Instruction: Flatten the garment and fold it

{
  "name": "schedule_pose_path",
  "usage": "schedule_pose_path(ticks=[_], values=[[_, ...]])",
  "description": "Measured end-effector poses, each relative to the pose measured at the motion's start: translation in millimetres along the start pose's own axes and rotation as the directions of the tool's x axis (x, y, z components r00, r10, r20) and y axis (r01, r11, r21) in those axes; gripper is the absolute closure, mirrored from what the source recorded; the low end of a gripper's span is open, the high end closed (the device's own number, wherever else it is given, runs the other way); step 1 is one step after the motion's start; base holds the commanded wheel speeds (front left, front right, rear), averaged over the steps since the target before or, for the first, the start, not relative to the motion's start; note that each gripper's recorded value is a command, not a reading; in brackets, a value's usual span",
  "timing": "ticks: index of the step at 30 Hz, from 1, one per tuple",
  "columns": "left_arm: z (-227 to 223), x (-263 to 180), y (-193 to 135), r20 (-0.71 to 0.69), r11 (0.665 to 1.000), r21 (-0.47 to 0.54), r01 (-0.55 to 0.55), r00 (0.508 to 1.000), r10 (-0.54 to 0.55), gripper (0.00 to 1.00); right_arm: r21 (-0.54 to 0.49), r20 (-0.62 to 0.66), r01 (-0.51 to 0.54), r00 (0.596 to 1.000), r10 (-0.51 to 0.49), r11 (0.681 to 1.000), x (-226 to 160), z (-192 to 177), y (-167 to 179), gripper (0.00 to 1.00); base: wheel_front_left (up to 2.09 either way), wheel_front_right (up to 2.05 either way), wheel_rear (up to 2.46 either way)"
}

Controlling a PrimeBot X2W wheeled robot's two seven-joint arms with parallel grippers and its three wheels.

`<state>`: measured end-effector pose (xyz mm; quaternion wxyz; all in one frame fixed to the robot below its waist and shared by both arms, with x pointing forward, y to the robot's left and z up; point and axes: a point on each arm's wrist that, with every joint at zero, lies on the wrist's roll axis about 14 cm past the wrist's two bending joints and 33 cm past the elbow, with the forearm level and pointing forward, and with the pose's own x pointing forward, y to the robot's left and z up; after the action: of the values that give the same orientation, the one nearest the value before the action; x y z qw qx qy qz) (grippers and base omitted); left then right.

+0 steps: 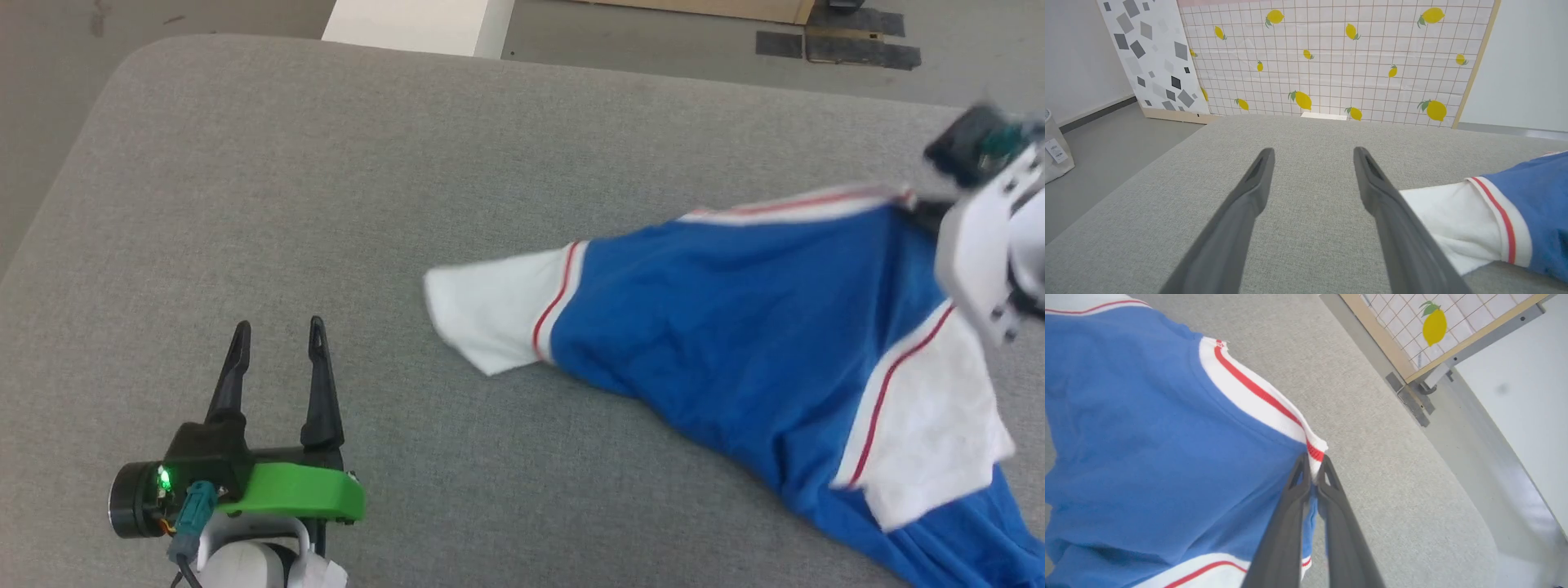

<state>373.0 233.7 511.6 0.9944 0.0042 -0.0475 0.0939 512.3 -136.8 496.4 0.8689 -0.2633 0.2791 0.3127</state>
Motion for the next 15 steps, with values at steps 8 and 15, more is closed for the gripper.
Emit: schedule_pose_path(ticks=[8,15], values=[[-11,8,-11,-0.029,1.000,-0.023,0.017,0.999,-0.017,0.00,-0.094,0.007,0.102,0.995,-0.102,0.990,21,58,-36,1.00,0.00,0.00,0.00],[-27,18,-7,-0.072,0.999,-0.036,-0.018,0.997,0.015,0.00,-0.109,-0.117,0.042,0.992,-0.055,0.993,93,40,-20,1.00,0.00,0.00,0.00]])
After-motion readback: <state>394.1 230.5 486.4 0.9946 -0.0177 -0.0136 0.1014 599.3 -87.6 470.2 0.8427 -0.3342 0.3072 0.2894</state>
